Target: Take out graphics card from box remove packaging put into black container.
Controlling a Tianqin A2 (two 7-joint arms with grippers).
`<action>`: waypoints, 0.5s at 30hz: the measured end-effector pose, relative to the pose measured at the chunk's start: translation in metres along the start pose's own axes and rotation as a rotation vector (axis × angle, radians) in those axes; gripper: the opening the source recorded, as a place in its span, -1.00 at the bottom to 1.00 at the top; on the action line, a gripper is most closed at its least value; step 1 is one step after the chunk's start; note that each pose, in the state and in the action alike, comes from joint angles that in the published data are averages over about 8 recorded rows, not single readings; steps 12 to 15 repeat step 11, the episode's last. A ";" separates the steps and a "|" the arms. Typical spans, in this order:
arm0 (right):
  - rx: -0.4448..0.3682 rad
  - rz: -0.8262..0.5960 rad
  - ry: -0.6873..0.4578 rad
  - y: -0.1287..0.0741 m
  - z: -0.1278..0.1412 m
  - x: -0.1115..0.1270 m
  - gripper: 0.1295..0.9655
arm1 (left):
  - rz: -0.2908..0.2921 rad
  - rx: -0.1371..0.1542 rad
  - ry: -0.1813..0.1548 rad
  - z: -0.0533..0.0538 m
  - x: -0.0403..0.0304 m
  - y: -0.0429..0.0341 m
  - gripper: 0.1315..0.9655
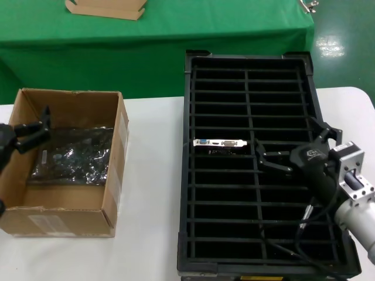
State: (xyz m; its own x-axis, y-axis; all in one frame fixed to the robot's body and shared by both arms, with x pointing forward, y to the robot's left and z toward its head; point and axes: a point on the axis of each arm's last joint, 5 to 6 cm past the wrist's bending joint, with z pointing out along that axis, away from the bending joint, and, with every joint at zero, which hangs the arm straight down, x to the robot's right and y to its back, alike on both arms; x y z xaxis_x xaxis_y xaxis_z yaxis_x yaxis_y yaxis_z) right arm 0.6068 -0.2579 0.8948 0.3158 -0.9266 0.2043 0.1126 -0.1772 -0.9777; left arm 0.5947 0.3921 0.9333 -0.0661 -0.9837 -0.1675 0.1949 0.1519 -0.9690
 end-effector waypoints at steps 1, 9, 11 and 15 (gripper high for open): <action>-0.001 0.004 0.007 0.001 -0.002 -0.001 1.00 | -0.001 -0.006 0.000 -0.002 0.0032 0.0018 1.00; -0.013 0.031 0.062 0.010 -0.021 -0.005 1.00 | -0.009 -0.051 -0.002 -0.016 0.0285 0.0143 1.00; -0.015 0.035 0.070 0.011 -0.024 -0.005 1.00 | -0.011 -0.056 -0.003 -0.018 0.0320 0.0159 1.00; -0.015 0.035 0.070 0.011 -0.024 -0.005 1.00 | -0.011 -0.056 -0.003 -0.018 0.0320 0.0159 1.00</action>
